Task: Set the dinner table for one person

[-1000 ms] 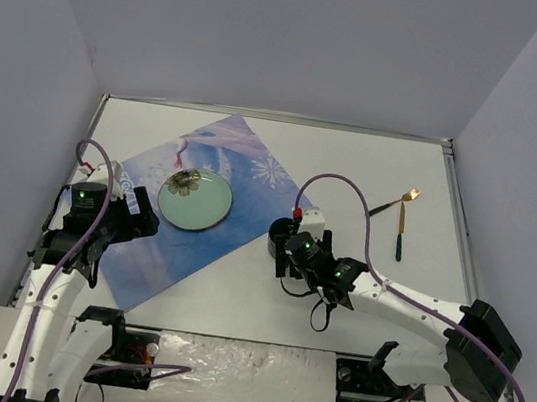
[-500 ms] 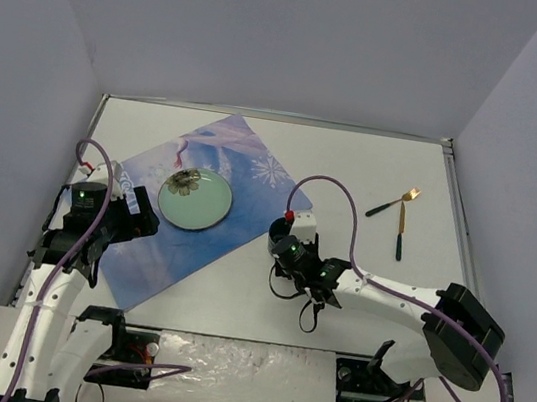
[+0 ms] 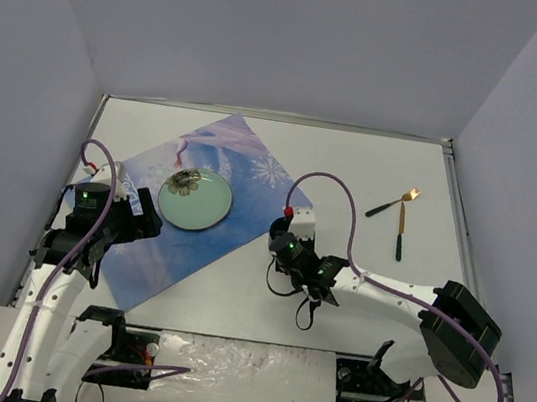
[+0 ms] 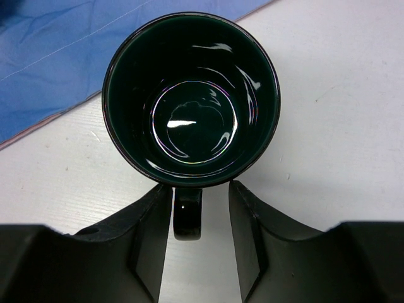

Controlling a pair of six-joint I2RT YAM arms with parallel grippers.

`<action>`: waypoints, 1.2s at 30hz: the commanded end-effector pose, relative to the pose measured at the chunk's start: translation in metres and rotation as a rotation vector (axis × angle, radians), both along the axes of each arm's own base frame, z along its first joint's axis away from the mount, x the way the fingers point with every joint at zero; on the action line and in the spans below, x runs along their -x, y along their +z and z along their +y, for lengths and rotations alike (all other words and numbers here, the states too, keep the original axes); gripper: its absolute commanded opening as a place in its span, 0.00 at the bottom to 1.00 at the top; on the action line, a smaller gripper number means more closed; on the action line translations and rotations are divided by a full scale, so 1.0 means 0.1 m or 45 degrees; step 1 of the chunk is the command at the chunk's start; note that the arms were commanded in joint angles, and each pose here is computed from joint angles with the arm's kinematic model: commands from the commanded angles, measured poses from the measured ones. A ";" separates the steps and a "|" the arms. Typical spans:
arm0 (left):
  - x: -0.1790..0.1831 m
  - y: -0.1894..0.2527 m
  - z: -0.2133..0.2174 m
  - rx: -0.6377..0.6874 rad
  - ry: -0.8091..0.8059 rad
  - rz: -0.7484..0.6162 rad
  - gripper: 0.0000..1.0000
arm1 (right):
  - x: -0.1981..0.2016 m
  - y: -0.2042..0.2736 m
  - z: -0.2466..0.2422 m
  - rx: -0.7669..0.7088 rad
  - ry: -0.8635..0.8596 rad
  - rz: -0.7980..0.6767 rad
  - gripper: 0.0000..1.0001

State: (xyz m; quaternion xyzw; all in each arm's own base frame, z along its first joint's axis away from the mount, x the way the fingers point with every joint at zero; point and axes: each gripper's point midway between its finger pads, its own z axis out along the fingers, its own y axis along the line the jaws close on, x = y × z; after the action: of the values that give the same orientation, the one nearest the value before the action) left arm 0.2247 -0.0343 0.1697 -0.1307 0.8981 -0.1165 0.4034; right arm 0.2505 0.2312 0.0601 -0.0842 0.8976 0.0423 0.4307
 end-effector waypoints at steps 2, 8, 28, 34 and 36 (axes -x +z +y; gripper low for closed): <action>-0.08 0.10 0.00 -0.003 0.001 -0.056 0.97 | -0.20 0.24 0.14 -0.074 -0.063 -0.123 0.35; -0.08 0.11 -0.01 -0.004 -0.001 -0.057 0.97 | -0.22 0.24 0.14 -0.078 -0.084 -0.136 0.33; -0.08 0.09 -0.02 -0.005 -0.009 -0.049 0.97 | -0.30 0.37 0.06 -0.119 -0.173 -0.207 0.20; -0.08 0.09 -0.03 -0.005 -0.013 -0.049 0.97 | -0.33 0.42 0.01 -0.103 -0.167 -0.224 0.01; -0.08 0.09 -0.03 -0.005 -0.013 -0.047 0.97 | -0.36 0.47 -0.05 -0.095 -0.165 -0.236 0.00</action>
State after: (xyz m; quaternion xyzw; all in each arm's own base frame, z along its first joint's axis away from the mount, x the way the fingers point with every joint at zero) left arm 0.2243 -0.0370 0.1693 -0.1258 0.8992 -0.1188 0.4018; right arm 0.2651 0.2267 0.0642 -0.0531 0.8855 0.0226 0.4611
